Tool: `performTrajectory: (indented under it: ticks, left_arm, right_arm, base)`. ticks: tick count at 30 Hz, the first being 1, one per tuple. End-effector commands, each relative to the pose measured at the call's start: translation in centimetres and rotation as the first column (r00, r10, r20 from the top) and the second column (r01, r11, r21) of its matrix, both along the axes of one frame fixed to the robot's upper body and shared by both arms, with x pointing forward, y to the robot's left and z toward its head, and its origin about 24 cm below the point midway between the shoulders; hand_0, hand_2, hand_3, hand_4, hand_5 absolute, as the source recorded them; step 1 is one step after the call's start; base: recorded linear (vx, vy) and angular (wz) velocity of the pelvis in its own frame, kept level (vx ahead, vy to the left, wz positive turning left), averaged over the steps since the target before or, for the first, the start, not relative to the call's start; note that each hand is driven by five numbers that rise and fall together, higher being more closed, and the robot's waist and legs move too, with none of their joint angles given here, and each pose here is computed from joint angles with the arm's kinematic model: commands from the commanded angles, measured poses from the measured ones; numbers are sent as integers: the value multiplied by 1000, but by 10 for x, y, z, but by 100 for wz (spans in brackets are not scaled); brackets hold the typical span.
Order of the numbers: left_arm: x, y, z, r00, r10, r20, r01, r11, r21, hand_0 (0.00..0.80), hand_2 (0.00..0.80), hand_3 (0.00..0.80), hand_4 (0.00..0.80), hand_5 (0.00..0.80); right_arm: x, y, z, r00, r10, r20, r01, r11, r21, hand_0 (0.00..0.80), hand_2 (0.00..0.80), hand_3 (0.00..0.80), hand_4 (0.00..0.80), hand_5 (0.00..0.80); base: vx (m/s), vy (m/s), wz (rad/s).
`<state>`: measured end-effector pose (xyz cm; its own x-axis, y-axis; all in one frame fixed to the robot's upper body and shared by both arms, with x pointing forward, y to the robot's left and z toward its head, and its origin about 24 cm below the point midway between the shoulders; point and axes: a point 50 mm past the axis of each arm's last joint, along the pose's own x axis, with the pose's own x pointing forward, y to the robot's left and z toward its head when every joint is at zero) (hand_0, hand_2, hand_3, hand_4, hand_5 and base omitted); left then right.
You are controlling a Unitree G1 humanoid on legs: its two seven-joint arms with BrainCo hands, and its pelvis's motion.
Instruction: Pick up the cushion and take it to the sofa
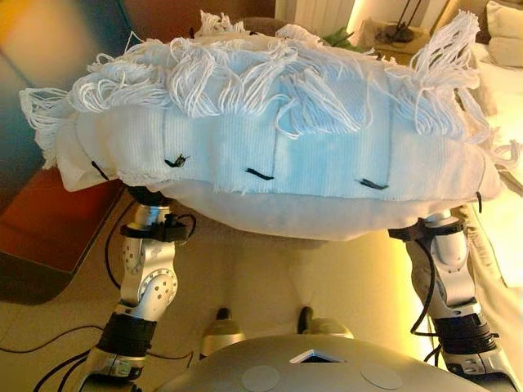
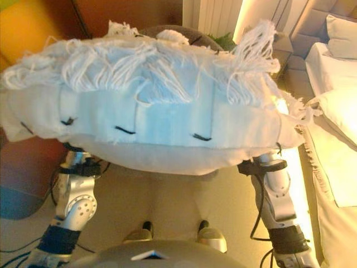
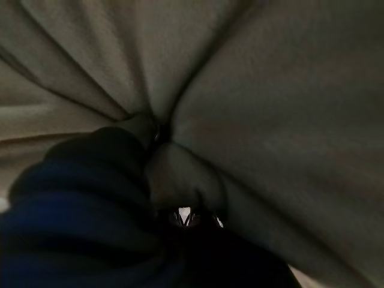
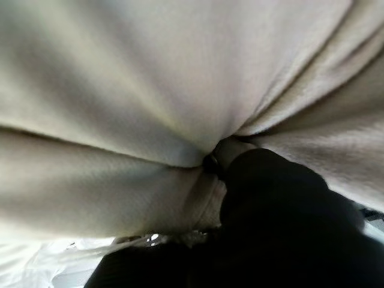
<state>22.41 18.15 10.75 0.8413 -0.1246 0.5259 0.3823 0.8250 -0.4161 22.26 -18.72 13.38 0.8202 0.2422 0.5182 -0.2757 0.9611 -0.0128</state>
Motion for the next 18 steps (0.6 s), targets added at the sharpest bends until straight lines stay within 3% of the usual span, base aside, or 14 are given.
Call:
performTrajectory:
  ticks: [1,5,10,18]
  left_arm:
    - [0,-34,52,939,-151,308,156,988,8,800,800,800,800,800]
    - [-2,-36,44,947,-145,287,146,989,21,800,800,800,800,800]
    - [1,-35,37,973,-109,203,111,994,1,800,800,800,800,800]
    - [-11,-29,25,977,-88,193,98,994,-44,800,800,800,800,800]
  right_arm:
    - [-6,33,54,935,194,297,-185,981,-60,800,800,800,800,800]
    - [-5,34,50,931,227,287,-218,974,-60,800,800,800,800,800]
    - [0,46,42,946,216,243,-212,976,-40,800,800,800,800,800]
    - [-2,51,26,961,225,160,-223,974,-31,800,800,800,800,800]
  base:
    - [-84,-264,0]
    - [2,-235,-6]
    - [140,-35,-31]
    - [380,60,-29]
